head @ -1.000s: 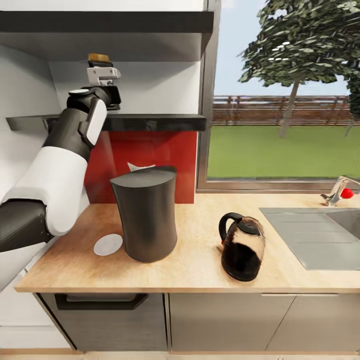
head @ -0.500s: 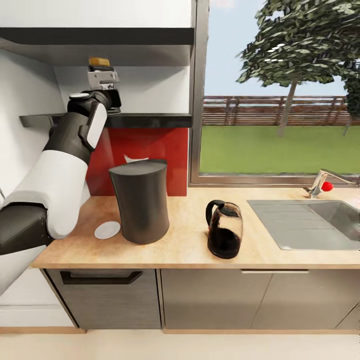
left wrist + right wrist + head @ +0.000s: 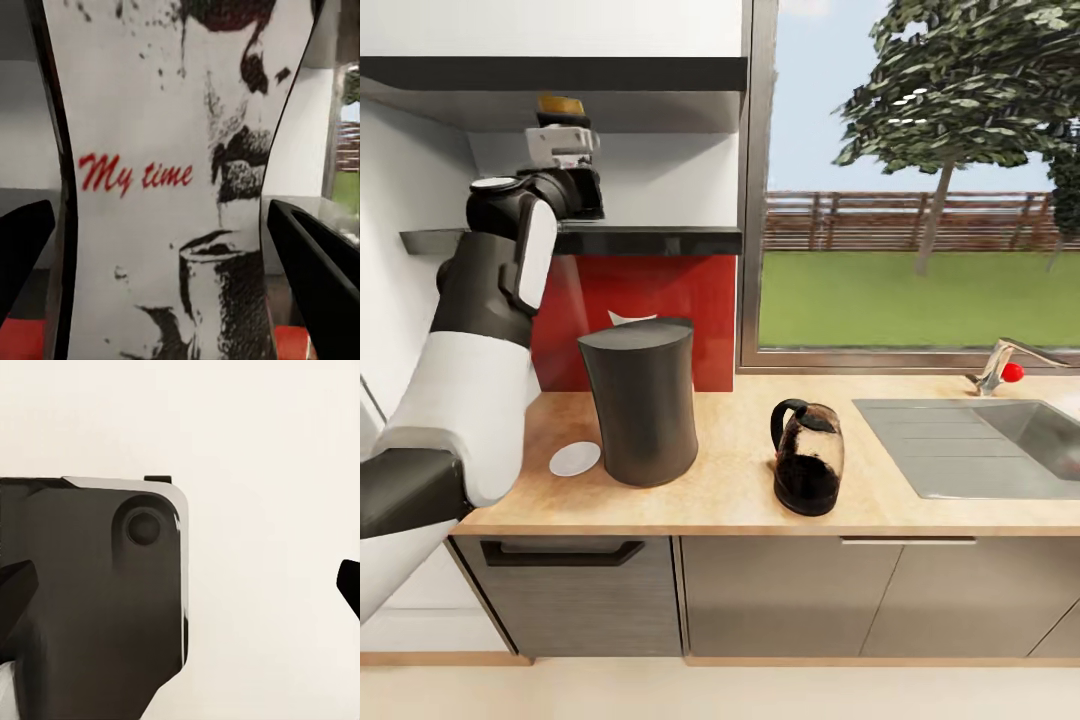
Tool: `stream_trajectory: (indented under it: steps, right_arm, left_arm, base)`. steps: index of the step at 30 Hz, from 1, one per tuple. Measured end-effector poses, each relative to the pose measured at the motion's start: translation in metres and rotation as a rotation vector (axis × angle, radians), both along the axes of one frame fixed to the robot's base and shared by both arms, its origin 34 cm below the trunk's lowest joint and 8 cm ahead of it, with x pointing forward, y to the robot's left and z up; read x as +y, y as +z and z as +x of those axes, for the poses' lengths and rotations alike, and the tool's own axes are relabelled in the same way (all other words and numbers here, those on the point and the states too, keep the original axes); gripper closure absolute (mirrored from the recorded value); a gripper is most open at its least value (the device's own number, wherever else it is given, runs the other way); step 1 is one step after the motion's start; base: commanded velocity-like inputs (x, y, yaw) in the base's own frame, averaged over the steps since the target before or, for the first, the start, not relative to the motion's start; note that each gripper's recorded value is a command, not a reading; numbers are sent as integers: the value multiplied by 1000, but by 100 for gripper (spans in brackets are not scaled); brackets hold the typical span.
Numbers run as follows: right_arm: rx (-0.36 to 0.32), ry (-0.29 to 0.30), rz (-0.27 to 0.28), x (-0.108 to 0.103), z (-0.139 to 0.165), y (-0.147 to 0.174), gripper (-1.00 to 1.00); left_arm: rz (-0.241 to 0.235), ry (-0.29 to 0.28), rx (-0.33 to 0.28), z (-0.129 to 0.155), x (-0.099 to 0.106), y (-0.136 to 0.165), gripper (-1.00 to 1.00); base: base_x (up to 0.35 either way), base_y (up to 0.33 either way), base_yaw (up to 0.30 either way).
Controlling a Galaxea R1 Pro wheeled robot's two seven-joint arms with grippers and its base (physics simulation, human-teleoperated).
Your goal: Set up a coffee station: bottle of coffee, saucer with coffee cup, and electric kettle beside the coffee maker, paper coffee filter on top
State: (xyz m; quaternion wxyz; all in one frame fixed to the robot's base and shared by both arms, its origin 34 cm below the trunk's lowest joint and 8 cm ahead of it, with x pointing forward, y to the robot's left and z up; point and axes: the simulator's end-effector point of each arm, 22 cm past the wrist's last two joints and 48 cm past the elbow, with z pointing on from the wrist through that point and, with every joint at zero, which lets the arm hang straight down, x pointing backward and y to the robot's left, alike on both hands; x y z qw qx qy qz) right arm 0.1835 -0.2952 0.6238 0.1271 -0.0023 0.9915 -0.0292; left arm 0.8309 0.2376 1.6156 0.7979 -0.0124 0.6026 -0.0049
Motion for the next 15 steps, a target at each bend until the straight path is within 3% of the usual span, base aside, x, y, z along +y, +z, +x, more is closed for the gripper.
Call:
stream_trajectory:
  steps: [3,4,8,15]
  right_arm:
    - [0,0,1,0,0,0,-100]
    - [0,0,1,1,0,0,-100]
    - [-1,0,2,1,0,0,-100]
    - [-4,-1,3,2,2,0,-100]
  left_arm:
    - [18,-39,-19,-10,-2,7,100]
    - [1,-70,-4,-16,7,2,100]
    - [-17,-205,13,-30,6,-10,100]
    - [-8,-304,35,-54,9,-25,100]
  base:
    - [0,0,0]
    - [0,0,0]
    - [0,0,0]
    - [0,0,0]
